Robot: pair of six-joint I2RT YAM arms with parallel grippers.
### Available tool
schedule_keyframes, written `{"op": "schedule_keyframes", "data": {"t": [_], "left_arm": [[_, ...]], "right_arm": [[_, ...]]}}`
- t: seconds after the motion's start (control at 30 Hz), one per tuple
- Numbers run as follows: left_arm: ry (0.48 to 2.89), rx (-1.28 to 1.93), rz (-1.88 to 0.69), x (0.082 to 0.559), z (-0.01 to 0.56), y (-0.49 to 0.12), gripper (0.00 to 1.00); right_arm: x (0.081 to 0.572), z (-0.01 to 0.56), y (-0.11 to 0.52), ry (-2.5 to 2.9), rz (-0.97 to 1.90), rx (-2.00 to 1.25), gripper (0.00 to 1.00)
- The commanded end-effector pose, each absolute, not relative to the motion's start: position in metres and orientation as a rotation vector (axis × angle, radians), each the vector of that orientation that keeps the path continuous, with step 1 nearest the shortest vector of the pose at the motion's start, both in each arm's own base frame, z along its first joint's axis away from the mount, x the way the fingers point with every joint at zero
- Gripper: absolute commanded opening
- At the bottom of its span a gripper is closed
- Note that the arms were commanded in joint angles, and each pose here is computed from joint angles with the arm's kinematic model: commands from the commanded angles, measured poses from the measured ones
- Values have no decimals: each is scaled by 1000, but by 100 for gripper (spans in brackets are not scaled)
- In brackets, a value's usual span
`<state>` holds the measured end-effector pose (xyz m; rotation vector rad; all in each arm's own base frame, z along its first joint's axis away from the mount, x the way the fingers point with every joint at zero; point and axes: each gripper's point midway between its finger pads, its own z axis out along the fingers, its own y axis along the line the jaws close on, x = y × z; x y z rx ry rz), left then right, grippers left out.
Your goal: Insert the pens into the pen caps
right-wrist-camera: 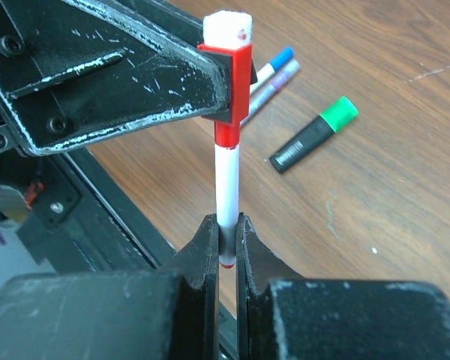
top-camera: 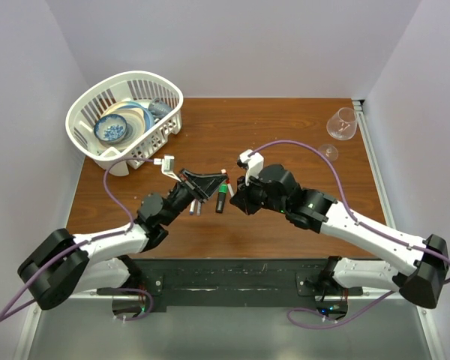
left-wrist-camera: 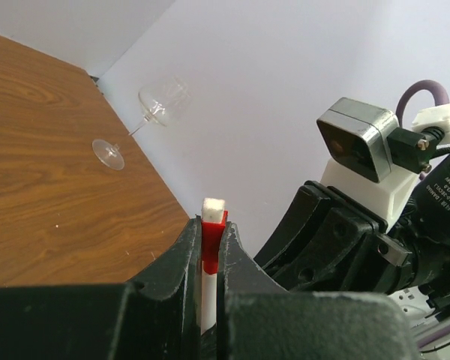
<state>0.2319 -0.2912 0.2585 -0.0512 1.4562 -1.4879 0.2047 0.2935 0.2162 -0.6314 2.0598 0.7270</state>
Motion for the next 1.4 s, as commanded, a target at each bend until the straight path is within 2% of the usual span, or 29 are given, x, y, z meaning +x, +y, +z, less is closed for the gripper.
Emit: {"op": "schedule_keyframes", "data": {"t": [0.0,0.17,0.43,0.73,1.1,1.2,1.3,1.37], "left_arm": [[1777,243,-1756,139,189,-331,0],[1731,307,-1819,121,195,-342,0],[1732,377,-1846,110,193,-351,0],[1902,373,-1636,125,160,-354,0],[1933,409,-1546,136,154,-361,0],[1891,411,-1497,154,172,-359,0],[1814,373,-1465,187,204,-346,0],[1805,337,-1349,217,223,-336,0]], "right_arm": [[275,407,291,1472,764,-326,0],[286,416,289,1437,838,-365,0],[276,402,307,1421,926,-506,0],[313,400,285,1488,664,-438,0],[321,435,291,1437,611,-500,0],[314,424,291,1469,644,-501,0],[302,397,291,1538,707,-496,0],[288,366,292,1616,766,-512,1]]}}
